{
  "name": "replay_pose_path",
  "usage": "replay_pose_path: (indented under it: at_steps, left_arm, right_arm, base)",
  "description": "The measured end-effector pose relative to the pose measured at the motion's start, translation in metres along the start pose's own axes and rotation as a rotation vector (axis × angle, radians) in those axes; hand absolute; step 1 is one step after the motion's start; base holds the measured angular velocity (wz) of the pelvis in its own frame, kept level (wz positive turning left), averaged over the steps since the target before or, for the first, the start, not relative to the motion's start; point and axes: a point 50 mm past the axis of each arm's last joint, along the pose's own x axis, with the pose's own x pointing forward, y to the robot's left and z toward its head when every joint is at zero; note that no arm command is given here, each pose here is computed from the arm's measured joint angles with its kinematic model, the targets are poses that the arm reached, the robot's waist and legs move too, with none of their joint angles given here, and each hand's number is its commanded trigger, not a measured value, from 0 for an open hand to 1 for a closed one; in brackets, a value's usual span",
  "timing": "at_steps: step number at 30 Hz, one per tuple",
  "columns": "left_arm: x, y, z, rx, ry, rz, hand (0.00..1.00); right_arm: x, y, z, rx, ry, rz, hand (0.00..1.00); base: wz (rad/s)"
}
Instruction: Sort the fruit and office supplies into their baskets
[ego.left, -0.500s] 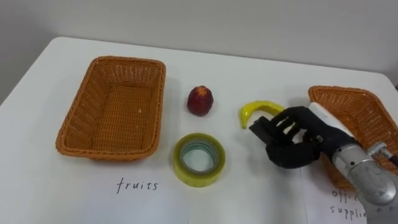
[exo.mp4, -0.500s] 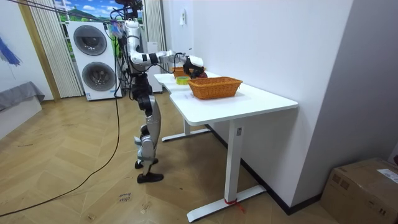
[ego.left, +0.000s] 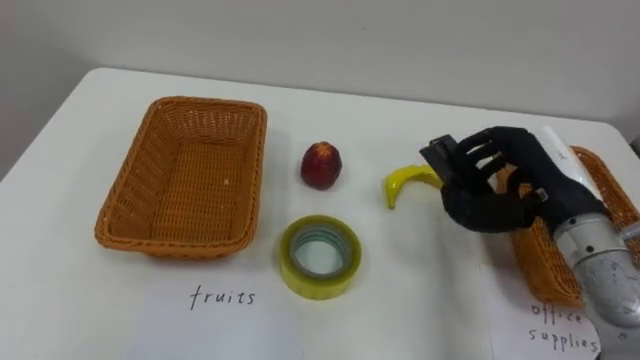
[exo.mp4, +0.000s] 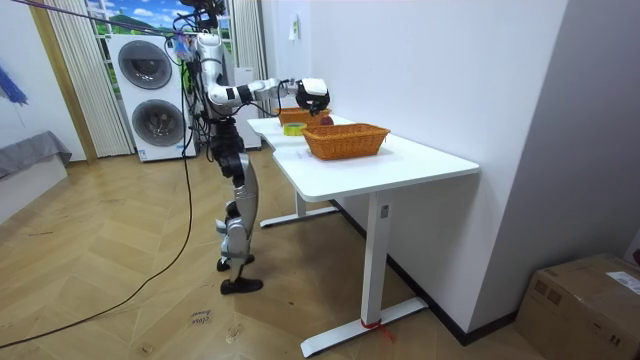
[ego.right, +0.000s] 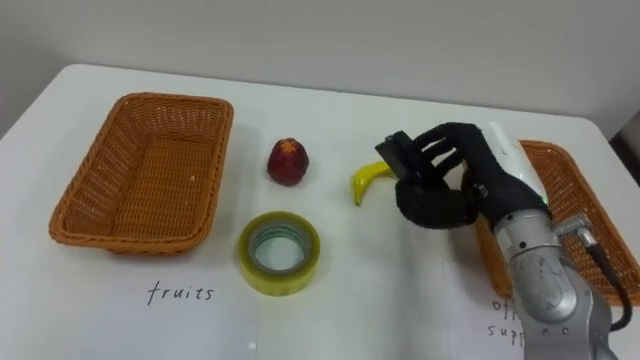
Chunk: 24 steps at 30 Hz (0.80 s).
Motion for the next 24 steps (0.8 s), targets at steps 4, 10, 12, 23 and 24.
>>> replay_pose_path:
  at_steps: [4,10,12,23,24]
  left_arm:
    - [-0.001,-0.001,-0.003,-0.015,0.0,-0.001,0.0]
    - [-0.002,-0.007,-0.006,-0.033,0.017,-0.017,0.0]
    - [-0.002,-0.008,-0.005,-0.04,0.015,-0.021,0.0]
    - [-0.002,-0.01,-0.008,-0.076,0.034,-0.022,0.0]
    - [-0.002,-0.01,-0.008,-0.081,0.036,-0.02,0.0]
  right_arm:
    - [0.0,-0.007,0.001,-0.005,-0.021,-0.092,1.0]
    - [-0.003,-0.022,0.0,0.028,-0.039,-0.238,1.0]
    - [-0.004,-0.027,-0.002,0.056,-0.034,-0.279,1.0]
    - [-0.007,-0.033,-0.009,0.136,-0.014,-0.399,1.0]
    - [-0.006,-0.033,-0.011,0.133,-0.009,-0.401,1.0]
  base:
    - [0.0]
    - [0.0]
    - [0.0]
    - [0.0]
    - [0.0]
